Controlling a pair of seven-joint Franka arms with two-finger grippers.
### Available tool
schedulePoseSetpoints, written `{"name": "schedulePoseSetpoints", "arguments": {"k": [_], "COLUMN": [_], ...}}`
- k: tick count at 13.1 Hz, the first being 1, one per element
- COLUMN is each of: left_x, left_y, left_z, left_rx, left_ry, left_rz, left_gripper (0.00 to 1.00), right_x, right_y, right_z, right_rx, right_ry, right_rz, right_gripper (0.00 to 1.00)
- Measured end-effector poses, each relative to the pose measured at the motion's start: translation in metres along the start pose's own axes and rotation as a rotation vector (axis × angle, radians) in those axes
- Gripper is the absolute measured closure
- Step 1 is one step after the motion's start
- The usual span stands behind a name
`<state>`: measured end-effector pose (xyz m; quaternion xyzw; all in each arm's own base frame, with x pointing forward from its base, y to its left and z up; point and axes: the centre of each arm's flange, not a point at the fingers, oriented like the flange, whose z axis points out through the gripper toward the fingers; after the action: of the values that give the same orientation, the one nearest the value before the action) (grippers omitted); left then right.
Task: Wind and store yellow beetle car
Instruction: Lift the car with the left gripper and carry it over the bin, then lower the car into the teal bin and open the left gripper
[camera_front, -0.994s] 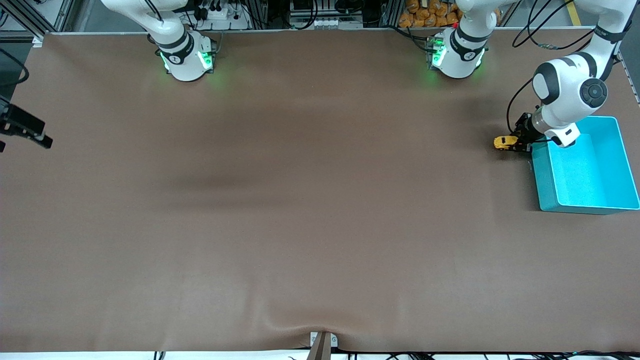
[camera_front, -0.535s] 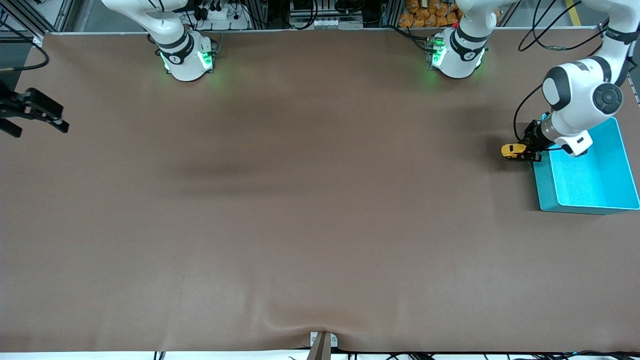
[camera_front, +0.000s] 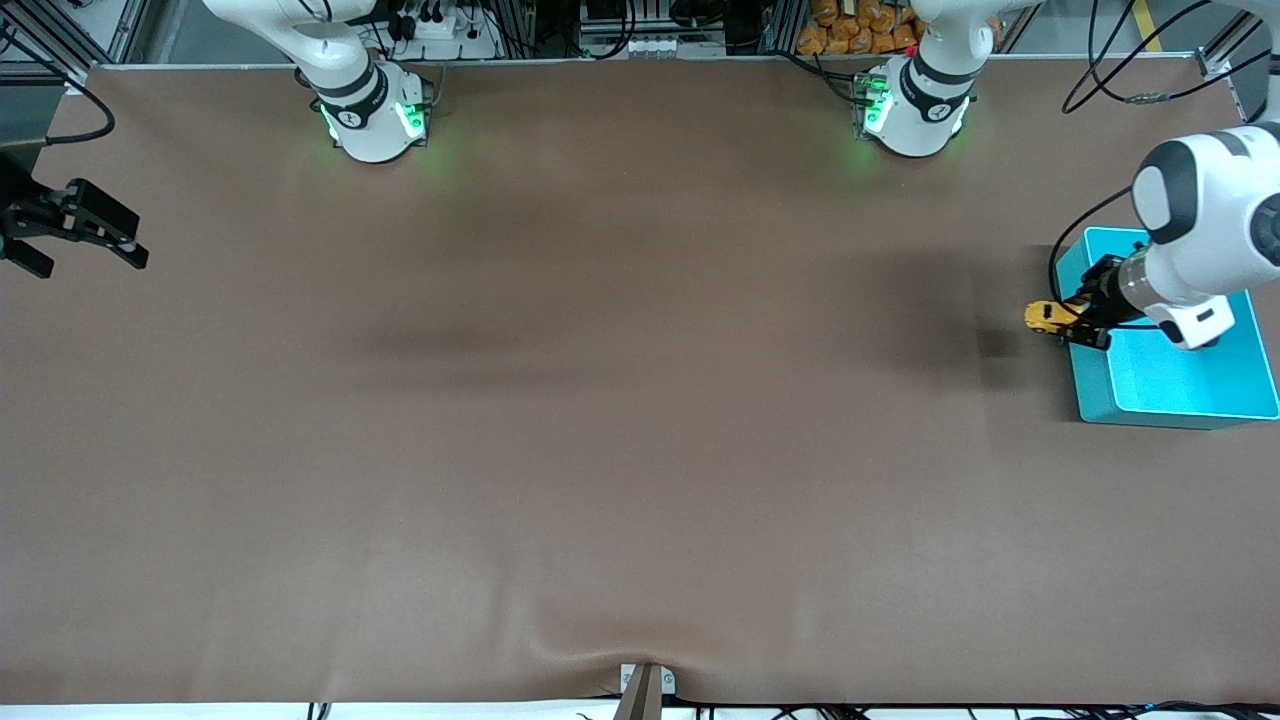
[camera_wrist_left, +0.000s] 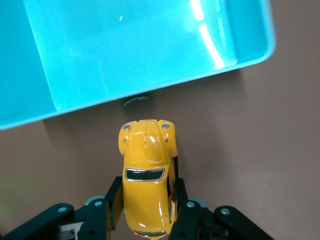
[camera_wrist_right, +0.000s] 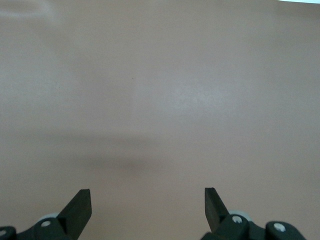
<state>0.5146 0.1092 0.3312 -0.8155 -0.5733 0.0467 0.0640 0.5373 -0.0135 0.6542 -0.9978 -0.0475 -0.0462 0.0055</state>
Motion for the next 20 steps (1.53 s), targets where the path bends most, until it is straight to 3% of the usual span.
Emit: {"name": "schedulePoseSetpoints", "arguments": {"k": [4, 10, 20], "left_x": [0.043, 0.113, 0.179], "left_y": [0.000, -0.025, -0.084], "left_z": [-0.007, 0.020, 0.035], "left_rx": [-0.003, 0.084, 0.090], "left_ry": [-0.002, 0.052, 0.005], "left_rz": [0.067, 0.157, 0.853], "left_gripper": [0.56, 0.56, 0.56], "right_x": [-0.001, -0.002, -0.008], "right_y": [0.000, 0.003, 0.003], "right_z": [0.002, 0.005, 0.023], "right_rx": [0.000, 0.002, 0.032], "right_ry": [-0.002, -0.007, -0.076], "right_rz": [0.003, 0.016, 0.024], "right_gripper": [0.00, 0.00, 0.00]}}
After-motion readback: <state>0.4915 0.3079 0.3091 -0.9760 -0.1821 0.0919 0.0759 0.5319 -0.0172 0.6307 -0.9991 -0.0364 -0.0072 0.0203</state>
